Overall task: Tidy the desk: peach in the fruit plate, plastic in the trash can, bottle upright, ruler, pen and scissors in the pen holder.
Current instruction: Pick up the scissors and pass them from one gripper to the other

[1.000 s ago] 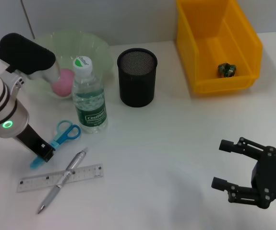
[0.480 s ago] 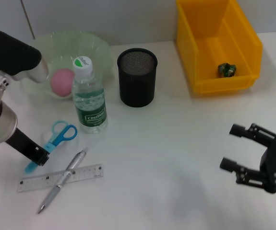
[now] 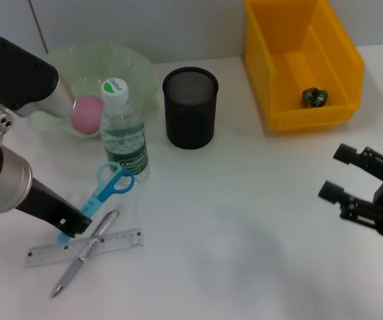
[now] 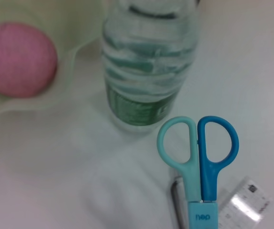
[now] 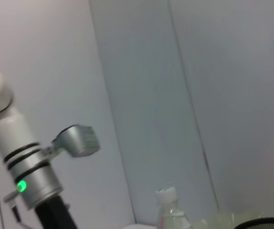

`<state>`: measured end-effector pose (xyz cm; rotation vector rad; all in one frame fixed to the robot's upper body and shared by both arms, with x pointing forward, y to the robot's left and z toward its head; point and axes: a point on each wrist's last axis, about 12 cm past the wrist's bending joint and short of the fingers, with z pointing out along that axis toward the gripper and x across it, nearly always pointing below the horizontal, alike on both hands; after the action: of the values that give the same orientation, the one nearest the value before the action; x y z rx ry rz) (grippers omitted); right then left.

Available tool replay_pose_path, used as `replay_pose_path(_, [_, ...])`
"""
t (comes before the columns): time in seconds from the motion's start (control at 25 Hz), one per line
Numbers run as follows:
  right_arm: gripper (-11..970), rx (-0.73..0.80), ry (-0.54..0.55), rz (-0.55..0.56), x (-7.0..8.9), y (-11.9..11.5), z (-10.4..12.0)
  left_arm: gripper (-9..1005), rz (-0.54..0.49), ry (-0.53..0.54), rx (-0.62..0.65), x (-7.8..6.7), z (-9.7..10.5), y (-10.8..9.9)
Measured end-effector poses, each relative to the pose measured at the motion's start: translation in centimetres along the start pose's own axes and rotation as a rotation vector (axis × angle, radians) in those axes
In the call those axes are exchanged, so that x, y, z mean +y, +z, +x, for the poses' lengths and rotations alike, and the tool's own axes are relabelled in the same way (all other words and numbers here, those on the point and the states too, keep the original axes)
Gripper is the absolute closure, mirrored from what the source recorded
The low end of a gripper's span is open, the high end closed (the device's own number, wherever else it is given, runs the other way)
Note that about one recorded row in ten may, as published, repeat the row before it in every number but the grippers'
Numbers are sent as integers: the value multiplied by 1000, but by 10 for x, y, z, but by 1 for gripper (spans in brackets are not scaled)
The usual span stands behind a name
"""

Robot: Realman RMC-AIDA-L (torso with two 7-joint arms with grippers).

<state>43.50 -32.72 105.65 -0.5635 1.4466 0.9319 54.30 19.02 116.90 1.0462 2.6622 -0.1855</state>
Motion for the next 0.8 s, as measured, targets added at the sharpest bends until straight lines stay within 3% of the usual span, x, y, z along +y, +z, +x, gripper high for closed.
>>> replay_pose_path(0.08, [124,-26,43,17,-2,2,-1,764,0,0,0,0,0,0])
replay_pose_path(0.2, [124,-80,146,33,-2,9,1,763,-12,30,-52,-18,0,-12])
replay_pose_path(0.28, [124,-107,217,35,-1,13,4,762,-12,30,-52,-18,0,-12])
replay_pose_path(0.36, [124,-133,278,37,2,17,6,761,-18,66,-95,-33,-4,-15])
replay_pose_path(0.44, [124,-155,333,43,5,19,9,760,-18,77,-103,-37,-4,-16])
replay_pose_path(0.48, [124,-164,356,44,6,20,10,760,-18,93,-129,-43,-5,-17])
replay_pose_path(0.68, [124,-187,435,37,8,28,13,757,-18,99,-147,-46,-5,-18])
replay_pose_path(0.8, [124,-193,462,26,8,36,15,756,-7,147,-232,-60,-11,-18])
